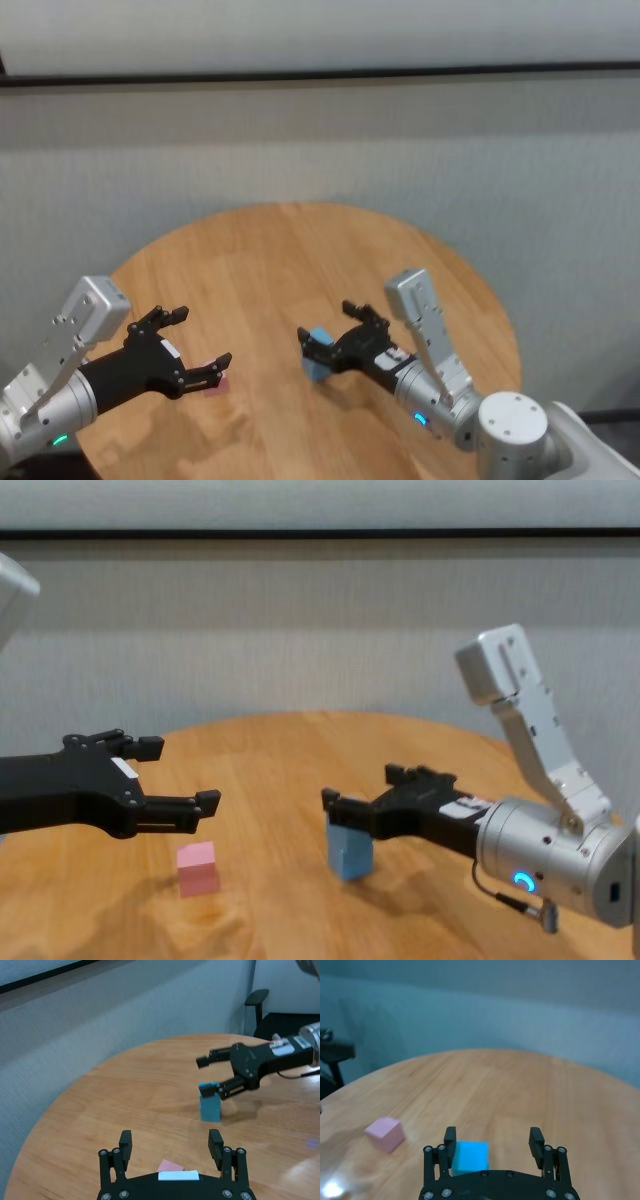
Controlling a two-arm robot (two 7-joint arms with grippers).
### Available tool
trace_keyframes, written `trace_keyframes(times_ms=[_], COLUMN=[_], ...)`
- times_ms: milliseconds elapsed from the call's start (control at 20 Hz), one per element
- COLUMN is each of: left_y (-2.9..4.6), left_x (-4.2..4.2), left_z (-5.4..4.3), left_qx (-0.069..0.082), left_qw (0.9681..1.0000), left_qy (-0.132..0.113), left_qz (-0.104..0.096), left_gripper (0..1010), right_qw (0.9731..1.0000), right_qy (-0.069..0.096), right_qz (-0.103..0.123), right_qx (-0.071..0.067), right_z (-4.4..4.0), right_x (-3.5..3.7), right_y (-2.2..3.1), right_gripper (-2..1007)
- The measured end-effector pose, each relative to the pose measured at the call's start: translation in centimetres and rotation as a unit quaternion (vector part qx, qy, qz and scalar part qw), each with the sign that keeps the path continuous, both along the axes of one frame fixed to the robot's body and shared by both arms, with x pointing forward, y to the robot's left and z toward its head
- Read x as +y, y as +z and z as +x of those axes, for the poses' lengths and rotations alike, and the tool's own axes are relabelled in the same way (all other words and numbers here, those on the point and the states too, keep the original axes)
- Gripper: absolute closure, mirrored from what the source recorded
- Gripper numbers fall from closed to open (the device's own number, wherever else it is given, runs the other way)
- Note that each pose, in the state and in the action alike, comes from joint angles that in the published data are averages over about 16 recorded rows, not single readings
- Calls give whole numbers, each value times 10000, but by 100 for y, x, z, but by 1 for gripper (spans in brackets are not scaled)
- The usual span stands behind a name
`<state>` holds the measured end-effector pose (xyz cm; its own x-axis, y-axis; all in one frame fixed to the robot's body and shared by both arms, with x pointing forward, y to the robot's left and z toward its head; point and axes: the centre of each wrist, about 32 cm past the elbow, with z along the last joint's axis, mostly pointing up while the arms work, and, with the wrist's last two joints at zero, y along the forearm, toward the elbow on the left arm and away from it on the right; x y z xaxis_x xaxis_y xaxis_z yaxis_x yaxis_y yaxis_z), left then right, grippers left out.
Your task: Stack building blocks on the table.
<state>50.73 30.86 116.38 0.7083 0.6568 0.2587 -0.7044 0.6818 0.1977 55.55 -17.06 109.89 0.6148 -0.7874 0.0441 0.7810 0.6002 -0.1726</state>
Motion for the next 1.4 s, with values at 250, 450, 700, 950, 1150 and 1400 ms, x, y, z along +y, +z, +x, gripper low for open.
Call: trace_keyframes(times_ms=[250,450,700,950,1150,1400], left_y=[0,0,0,0,0,-2], left_x=[0,0,0,0,0,10], left_z=[0,0,0,0,0,0], left_qx=[0,0,0,0,0,14], left_qw=[10000,10000,10000,10000,10000,10000], left_qy=[0,0,0,0,0,21], left_qz=[0,0,0,0,0,-8], left_gripper=[8,8,8,8,8,8], right_qw=[9996,9988,9975,9960,9949,9940], right_qy=[-197,-368,-601,-830,-969,-1064], right_qz=[72,121,113,64,7,-45], right_qx=[-175,-287,-357,-339,-295,-241], right_z=[21,27,17,-14,-39,-66], right_x=[-107,-205,-357,-527,-652,-761], right_y=[107,181,230,228,219,209], right_gripper=[59,14,0,0,1,1])
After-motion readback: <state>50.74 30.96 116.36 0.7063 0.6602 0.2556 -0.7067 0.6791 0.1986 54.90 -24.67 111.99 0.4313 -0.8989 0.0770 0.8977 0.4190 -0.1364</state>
